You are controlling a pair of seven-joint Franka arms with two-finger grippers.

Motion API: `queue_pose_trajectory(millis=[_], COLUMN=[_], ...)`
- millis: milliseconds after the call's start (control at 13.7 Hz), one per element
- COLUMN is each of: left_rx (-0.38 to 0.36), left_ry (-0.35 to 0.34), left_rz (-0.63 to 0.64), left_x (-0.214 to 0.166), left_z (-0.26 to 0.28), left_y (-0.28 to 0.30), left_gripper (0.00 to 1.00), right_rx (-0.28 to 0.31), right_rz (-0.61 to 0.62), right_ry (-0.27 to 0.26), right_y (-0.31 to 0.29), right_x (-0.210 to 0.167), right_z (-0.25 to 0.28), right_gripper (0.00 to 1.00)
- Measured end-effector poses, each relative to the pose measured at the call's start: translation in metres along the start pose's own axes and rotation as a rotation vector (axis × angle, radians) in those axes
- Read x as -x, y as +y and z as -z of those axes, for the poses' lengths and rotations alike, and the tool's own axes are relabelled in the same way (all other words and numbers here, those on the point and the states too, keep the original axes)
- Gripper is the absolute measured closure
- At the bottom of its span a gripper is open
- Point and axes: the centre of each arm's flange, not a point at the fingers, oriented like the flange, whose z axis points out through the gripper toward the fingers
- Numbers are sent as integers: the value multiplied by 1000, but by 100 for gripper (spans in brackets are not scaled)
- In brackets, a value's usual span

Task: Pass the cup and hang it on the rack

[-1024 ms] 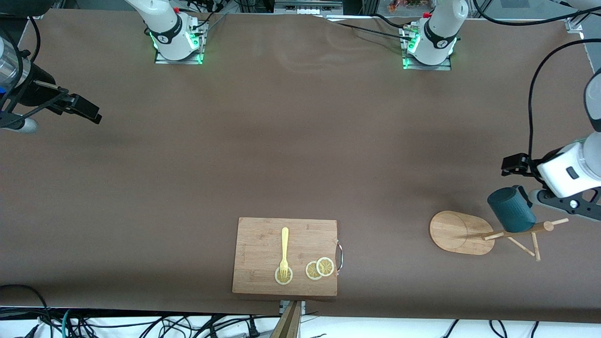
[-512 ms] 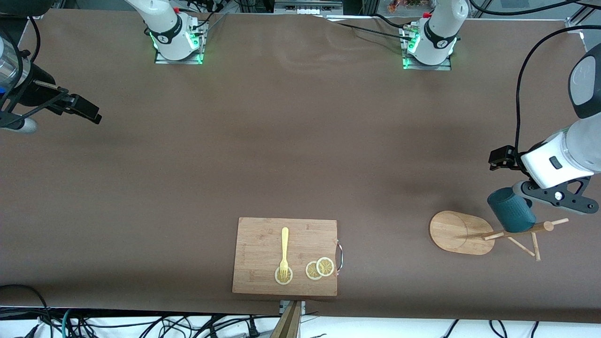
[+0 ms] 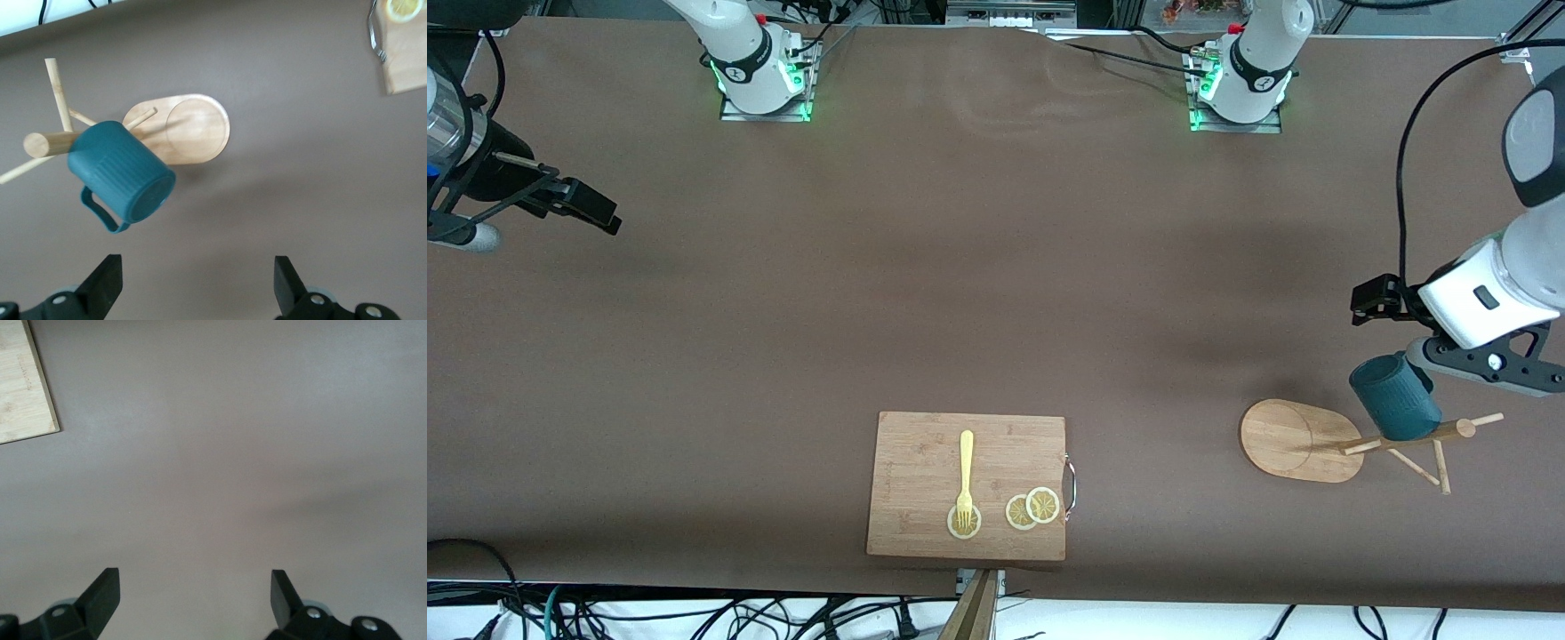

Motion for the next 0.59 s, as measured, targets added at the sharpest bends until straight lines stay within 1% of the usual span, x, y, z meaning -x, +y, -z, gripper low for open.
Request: queue_pose_trajectory(millis=[146, 366, 439, 585], left_rx=[-11, -29, -33, -31], left_ry=[20, 49, 52, 51], left_rz=[57, 74, 75, 77], left_x=[31, 77, 88, 95], left_z=[8, 28, 29, 23], left_y=[9, 17, 19, 21], left_gripper=[0, 0, 0, 0], right_rx=[0, -1, -1, -1], right_rz=[0, 1, 1, 3], right_ry=[0, 1, 1, 1], right_y=[0, -1, -1, -2], right_x=[0, 0, 0, 0], right_z=[0, 0, 0, 0], right_gripper=[0, 0, 0, 0])
